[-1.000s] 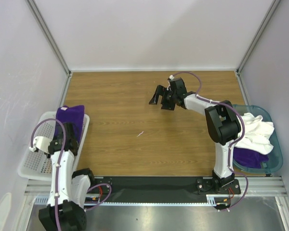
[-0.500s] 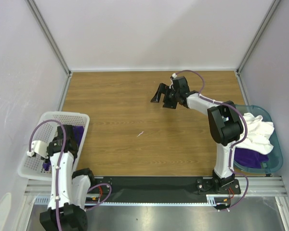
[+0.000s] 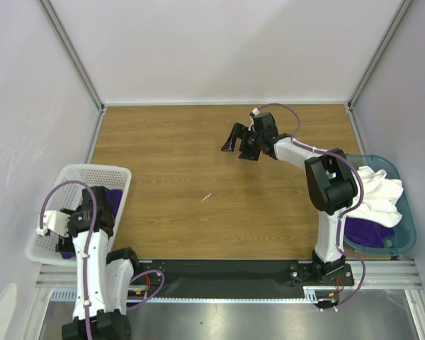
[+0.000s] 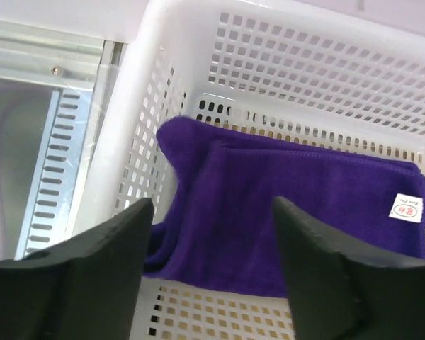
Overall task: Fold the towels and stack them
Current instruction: Neatly place the folded towel into the bin, then grab crumpled towel
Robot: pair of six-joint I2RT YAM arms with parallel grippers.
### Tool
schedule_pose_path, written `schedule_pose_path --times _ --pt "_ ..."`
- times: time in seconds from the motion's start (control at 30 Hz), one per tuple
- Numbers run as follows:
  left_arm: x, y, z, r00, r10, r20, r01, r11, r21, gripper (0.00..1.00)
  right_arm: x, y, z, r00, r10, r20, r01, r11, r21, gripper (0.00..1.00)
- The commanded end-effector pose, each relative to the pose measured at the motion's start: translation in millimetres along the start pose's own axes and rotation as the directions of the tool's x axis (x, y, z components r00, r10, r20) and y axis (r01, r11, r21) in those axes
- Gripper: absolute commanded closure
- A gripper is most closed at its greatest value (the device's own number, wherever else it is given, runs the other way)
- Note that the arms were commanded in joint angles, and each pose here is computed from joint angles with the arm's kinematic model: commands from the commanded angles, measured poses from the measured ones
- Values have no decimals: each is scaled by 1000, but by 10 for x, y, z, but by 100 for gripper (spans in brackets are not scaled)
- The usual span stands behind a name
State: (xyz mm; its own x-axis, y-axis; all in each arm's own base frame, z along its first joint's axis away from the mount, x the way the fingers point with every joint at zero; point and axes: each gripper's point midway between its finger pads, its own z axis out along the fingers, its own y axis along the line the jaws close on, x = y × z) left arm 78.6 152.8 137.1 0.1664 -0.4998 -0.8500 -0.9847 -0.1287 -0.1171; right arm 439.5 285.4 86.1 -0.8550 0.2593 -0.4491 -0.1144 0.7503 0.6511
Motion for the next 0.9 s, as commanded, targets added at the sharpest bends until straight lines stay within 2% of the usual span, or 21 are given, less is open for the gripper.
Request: schedule_pose_path --times 0.0,0.1,0.17,0.2,0.23,0.3,0.33,0.37,0.43,0.53,0.6,0.7,0.8,0.87 --pt "-293 -50 -79 998 -27 56 28 999 -18 15 -124 108 -118 999 -29 37 30 999 -20 0" --pt "-522 -130 -198 996 -53 69 53 999 7 11 -161 120 -172 998 -34 43 35 999 -25 0" --pt "-701 -301 -280 996 -38 86 31 997 77 6 -182 113 -207 998 -39 44 40 999 -23 0" --pt "-760 -459 -359 998 -32 61 22 988 150 6 -192 117 -224 998 -42 46 43 999 -23 0" --pt "-908 -707 -447 995 26 100 -52 963 266 6 -211 148 -255 997 -52 54 53 998 -30 0" --pt "-881 -999 -574 991 92 97 -125 896 426 0 -257 144 -299 996 -62 66 64 998 -28 0" --pt "-854 -1215 -723 991 103 87 -134 822 553 0 -279 142 -320 995 -65 73 67 997 -26 0" --pt "-818 -1258 -735 993 93 70 -116 813 571 0 -313 173 -363 994 -73 85 76 997 -31 1" --pt "-702 -1353 -704 998 50 26 -56 807 588 0 -353 172 -407 992 -80 98 83 996 -23 0" --pt "-484 -1516 -588 998 52 -29 -26 817 576 0 -493 133 -514 987 -80 141 80 997 5 0" --pt "-222 -1635 -500 990 111 -84 -43 819 572 0 -574 152 -608 985 -76 157 75 997 13 0" --pt "73 -1717 -367 981 102 -167 3 845 534 0 -691 159 -794 975 -100 198 92 994 51 0" --pt "277 -1670 -208 975 11 -222 94 885 456 0 -795 187 -1015 958 -131 254 108 989 102 0" --pt "322 -1680 -133 977 -14 -212 109 890 443 0 -818 168 -1125 952 -143 272 108 985 138 0"
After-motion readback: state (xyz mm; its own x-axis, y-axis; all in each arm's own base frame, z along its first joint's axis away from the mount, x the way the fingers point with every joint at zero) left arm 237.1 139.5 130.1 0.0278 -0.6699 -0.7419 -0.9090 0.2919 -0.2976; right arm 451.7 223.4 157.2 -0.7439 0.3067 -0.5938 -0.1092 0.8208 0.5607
